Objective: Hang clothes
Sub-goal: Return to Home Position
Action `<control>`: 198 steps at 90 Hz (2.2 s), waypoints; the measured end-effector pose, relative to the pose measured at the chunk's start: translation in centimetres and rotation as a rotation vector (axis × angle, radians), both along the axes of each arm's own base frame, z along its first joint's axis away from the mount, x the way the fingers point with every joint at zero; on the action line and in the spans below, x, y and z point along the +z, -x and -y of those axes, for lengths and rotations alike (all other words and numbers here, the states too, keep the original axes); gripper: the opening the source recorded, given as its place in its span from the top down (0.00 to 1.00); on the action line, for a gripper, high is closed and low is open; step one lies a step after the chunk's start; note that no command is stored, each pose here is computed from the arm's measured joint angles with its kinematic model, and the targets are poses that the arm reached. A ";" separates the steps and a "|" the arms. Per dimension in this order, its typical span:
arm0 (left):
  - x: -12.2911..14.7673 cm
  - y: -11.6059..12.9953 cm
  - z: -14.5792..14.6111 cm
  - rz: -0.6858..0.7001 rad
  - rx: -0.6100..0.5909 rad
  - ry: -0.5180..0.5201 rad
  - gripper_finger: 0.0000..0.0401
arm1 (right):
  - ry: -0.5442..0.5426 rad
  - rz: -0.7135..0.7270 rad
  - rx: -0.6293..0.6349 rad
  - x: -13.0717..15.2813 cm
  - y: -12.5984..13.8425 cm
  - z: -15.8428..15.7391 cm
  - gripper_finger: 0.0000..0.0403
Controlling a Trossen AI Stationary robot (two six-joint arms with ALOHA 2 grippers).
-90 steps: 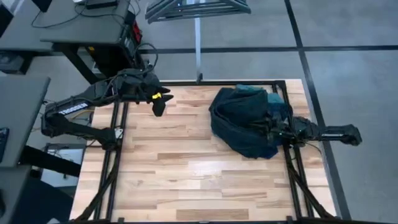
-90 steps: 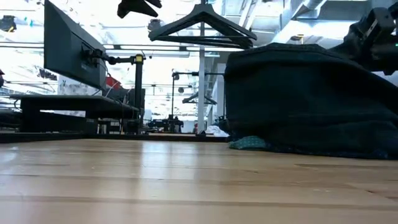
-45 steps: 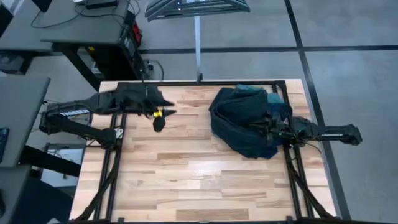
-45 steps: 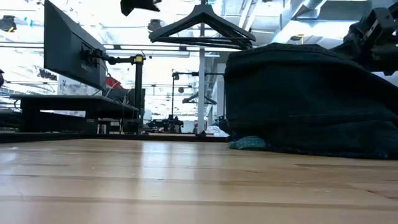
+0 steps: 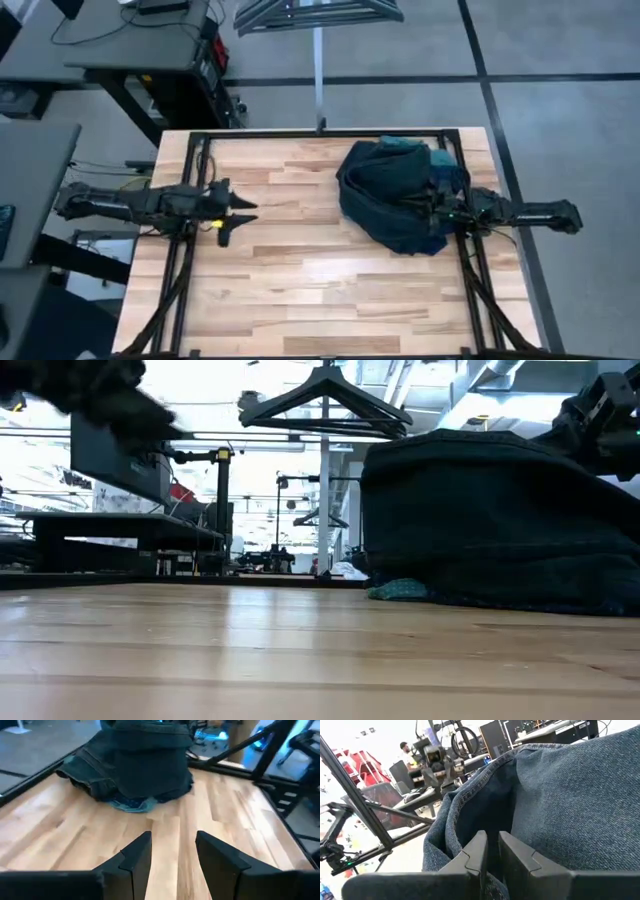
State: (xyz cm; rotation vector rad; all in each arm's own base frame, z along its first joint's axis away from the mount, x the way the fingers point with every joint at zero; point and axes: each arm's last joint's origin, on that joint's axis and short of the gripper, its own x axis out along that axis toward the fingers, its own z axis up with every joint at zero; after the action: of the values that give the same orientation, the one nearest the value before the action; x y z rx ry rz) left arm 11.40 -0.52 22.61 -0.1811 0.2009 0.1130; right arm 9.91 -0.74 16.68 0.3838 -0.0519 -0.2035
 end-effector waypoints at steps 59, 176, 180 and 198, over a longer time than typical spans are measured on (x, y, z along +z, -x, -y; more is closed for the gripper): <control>-5.8 1.6 0.1 0.212 -0.081 -0.202 0.65 | 0.000 0.001 0.003 0.1 0.0 0.0 0.91; -6.0 1.5 0.1 0.202 -0.092 -0.266 0.65 | 0.000 0.004 0.003 0.2 0.0 0.0 0.91; -6.0 1.5 0.1 0.202 -0.092 -0.266 0.65 | 0.000 0.005 0.003 0.2 0.0 0.0 0.91; -6.0 1.5 0.1 0.202 -0.092 -0.266 0.65 | 0.000 0.005 0.003 0.2 0.0 0.0 0.91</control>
State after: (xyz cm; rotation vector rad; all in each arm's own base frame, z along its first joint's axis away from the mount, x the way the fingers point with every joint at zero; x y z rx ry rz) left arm 9.85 -0.62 16.65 0.0819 -0.0081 0.0290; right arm 9.87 -0.73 16.91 0.3844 -0.0562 -0.1994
